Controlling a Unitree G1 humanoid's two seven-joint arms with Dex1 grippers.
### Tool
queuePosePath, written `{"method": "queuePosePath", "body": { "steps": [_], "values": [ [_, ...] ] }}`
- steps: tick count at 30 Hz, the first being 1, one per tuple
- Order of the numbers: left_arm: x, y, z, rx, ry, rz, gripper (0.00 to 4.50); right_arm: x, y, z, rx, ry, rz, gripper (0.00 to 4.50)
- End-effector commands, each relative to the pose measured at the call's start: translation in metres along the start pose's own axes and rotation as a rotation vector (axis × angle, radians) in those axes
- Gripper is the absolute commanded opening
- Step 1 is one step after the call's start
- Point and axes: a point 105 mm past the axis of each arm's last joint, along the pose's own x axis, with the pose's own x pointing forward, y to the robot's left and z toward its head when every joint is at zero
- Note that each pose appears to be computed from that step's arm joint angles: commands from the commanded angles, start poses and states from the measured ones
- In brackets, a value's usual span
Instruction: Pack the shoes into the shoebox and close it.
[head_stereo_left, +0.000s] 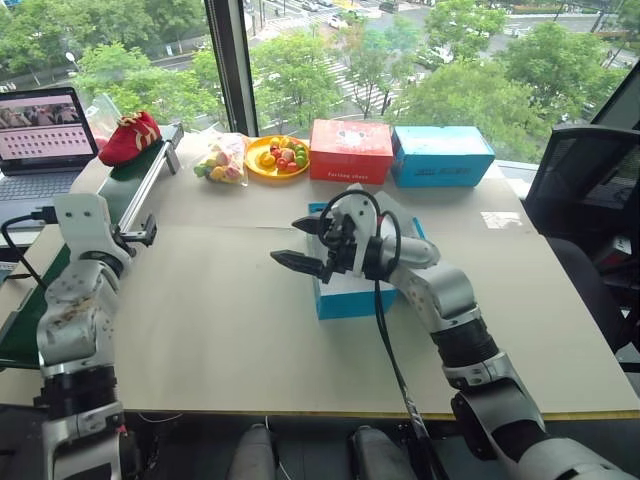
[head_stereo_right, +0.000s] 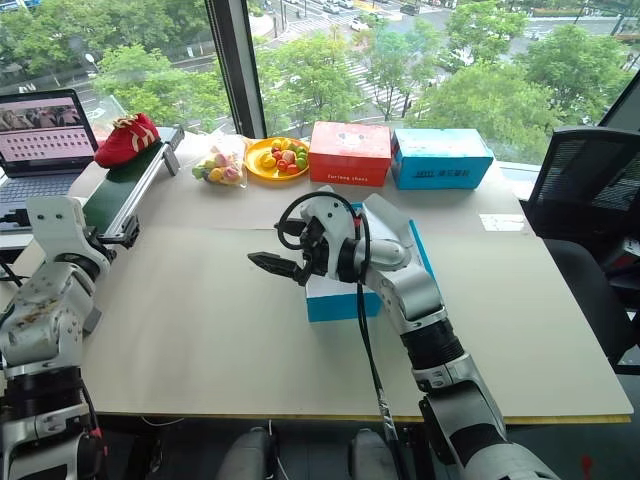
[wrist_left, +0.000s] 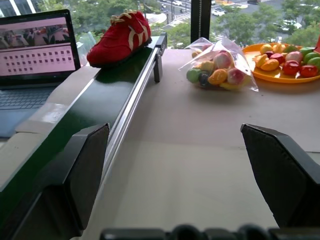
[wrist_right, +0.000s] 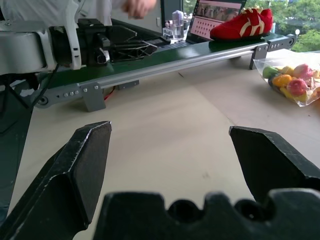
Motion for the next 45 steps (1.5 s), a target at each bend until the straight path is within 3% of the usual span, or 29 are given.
{"method": "queuePosePath", "body": {
  "steps": [1,12,17,21,32,45],
  "values": [
    [0.007,0.016,0.018,0.031,-0.051,0.008,4.5,-0.001,-0.003,0.018,-0.063,-0.052,-0.019,4.47],
    [0.029,0.051,0.026,0.108,-0.051,0.009,4.5,-0.005,-0.006,0.017,-0.078,-0.052,-0.057,4.47],
    [0.031,0.075,0.019,0.116,0.039,-0.008,4.5,-0.008,-0.004,0.016,-0.08,-0.045,-0.057,4.47],
    [0.029,0.083,0.011,0.151,0.107,-0.075,4.5,-0.011,0.004,0.015,-0.07,-0.034,-0.007,4.47],
    [0.011,0.136,0.004,0.16,0.168,0.036,4.5,-0.023,0.004,0.01,-0.071,-0.005,-0.013,4.47],
    [0.0,0.146,-0.016,0.175,0.215,0.04,4.5,-0.021,-0.002,0.008,-0.094,0.009,-0.031,4.47]
  ]
}}
